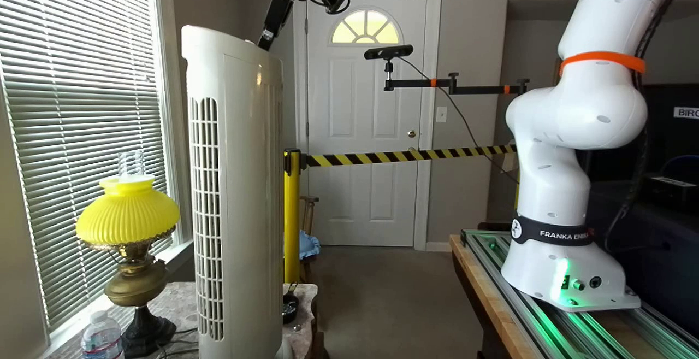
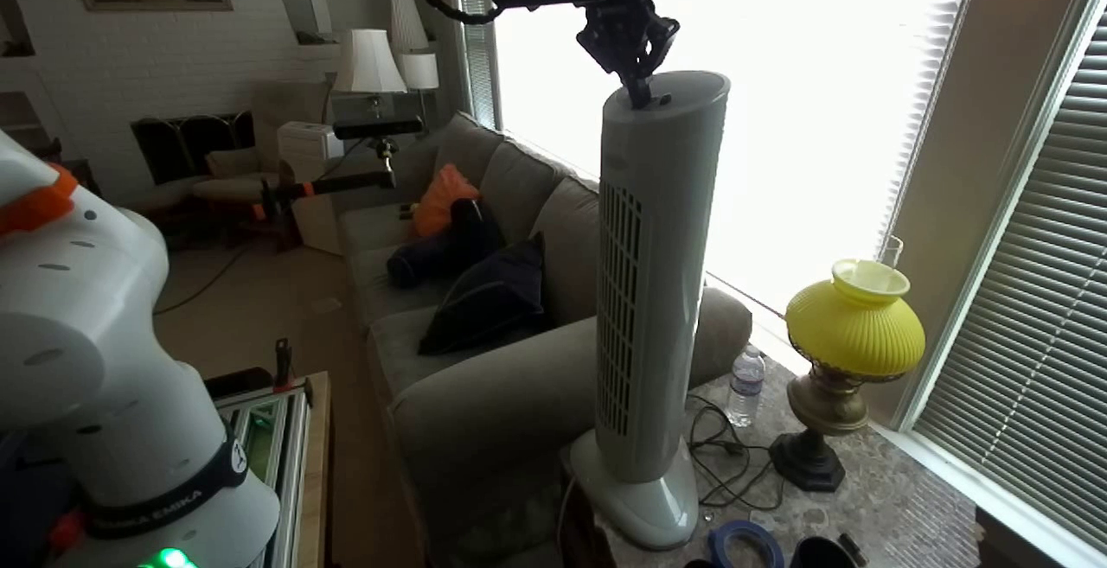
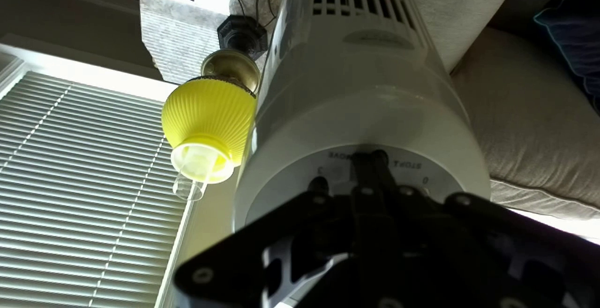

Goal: Press the button on the air cooler twice

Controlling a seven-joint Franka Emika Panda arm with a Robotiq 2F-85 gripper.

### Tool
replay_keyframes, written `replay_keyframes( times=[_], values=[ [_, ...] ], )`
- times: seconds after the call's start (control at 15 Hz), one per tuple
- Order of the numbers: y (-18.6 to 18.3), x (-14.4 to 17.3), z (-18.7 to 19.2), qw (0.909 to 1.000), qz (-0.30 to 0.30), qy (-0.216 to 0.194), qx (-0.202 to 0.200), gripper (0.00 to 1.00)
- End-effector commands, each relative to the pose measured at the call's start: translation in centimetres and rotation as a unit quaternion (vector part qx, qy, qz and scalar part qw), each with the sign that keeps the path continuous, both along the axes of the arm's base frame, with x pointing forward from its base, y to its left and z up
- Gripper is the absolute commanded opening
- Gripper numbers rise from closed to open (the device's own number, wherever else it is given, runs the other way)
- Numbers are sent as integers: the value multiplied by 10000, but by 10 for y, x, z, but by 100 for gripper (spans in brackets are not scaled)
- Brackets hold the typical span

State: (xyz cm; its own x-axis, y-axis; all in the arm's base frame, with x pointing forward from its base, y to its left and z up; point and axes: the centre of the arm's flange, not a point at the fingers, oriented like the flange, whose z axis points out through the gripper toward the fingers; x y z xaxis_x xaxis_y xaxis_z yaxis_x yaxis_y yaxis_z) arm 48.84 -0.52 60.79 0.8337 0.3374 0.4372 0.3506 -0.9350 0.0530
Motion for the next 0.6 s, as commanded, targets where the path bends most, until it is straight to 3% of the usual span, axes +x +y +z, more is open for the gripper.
replay_keyframes(
  times=[0.0,0.53],
  values=[
    [5,-5,-48,9998,63,158,-120,0],
    [6,-22,2,9995,57,-213,-206,0]
  ],
)
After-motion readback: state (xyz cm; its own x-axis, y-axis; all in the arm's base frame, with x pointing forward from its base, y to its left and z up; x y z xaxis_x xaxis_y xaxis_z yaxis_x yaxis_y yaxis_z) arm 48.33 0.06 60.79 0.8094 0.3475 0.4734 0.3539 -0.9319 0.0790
